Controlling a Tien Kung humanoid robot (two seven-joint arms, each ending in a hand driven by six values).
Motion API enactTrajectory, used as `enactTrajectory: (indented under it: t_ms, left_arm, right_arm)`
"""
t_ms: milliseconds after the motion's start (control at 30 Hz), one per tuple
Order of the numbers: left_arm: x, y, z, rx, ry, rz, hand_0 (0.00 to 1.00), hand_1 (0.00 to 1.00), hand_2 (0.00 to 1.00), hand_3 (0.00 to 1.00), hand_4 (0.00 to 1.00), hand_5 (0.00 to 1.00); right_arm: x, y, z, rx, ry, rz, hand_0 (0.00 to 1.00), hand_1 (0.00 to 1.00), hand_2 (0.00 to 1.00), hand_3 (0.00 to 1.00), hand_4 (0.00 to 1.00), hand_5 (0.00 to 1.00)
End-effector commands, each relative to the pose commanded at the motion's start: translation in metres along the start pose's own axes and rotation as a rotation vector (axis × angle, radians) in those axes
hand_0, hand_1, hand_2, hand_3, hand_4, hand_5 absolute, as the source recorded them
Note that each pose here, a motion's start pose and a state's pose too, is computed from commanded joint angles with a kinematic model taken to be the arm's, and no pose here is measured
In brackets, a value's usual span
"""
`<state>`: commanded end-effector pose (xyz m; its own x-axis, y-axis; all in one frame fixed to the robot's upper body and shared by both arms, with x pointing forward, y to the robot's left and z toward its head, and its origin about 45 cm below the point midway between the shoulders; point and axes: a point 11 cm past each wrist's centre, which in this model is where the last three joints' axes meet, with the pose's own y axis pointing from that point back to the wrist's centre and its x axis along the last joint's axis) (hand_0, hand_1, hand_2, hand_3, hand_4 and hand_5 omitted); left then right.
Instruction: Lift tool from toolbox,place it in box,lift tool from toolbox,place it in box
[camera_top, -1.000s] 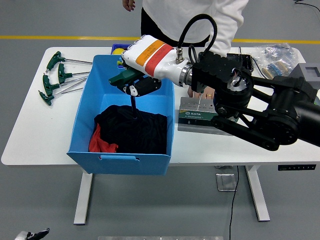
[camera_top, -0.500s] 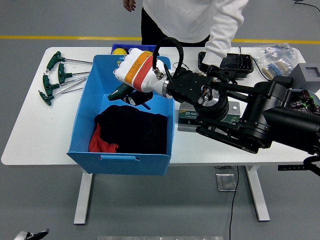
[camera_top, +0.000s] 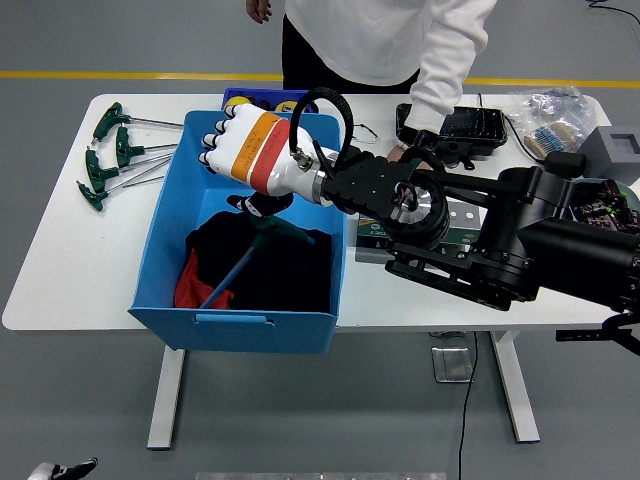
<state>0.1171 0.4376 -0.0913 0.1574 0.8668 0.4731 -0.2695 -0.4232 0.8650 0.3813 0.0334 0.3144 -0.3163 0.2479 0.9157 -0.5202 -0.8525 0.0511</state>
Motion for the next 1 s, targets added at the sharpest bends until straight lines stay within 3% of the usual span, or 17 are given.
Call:
enactTrajectory:
  t_ms: [367,533,567,600,767,800,967,1000]
  left_arm:
    - [-0.002,0.000,0.001,-0.001,0.000,-0.005,0.709,0.712,0.717,0.691,0.698,0.637]
    - [-0.003,0.000,0.001,-0.001,0.005,-0.008,0.708,0.709,0.717,0.692,0.699,0.639]
    - [-0.003,0.000,0.000,-0.001,0.008,-0.008,0.708,0.709,0.717,0.692,0.699,0.639]
    - [-0.003,0.000,0.000,-0.001,0.009,-0.009,0.708,0.707,0.718,0.693,0.700,0.641]
    - [-0.005,0.000,0.000,0.001,0.009,-0.012,0.708,0.707,0.718,0.693,0.700,0.641]
    - [-0.005,0.000,0.000,0.001,0.008,-0.013,0.713,0.708,0.718,0.693,0.700,0.642]
    - [-0.006,0.001,0.001,0.001,0.014,-0.016,0.713,0.708,0.718,0.693,0.700,0.642]
    - [-0.007,0.001,0.001,0.001,0.017,-0.015,0.716,0.712,0.721,0.693,0.700,0.642]
  right_arm:
    - [-0.007,0.008,0.034,-0.099,-0.062,-0.010,0.840,0.811,0.880,0.892,0.868,0.437]
    - [-0.015,0.024,0.063,-0.185,-0.122,-0.014,0.831,0.797,0.855,0.879,0.866,0.441]
    - [-0.019,0.030,0.071,-0.214,-0.141,-0.022,0.831,0.797,0.855,0.879,0.866,0.441]
    - [-0.023,0.036,0.078,-0.244,-0.158,-0.034,0.782,0.751,0.818,0.712,0.875,0.465]
    - [-0.036,0.063,0.107,-0.389,-0.214,-0.067,0.782,0.751,0.818,0.712,0.875,0.465]
    - [-0.038,0.067,0.111,-0.411,-0.230,-0.065,0.681,0.653,0.728,0.580,0.923,0.540]
    - [-0.049,0.103,0.136,-0.579,-0.403,-0.006,0.681,0.653,0.728,0.580,0.923,0.540]
    - [-0.051,0.109,0.139,-0.599,-0.429,0.002,0.558,0.568,0.666,0.560,0.899,0.516]
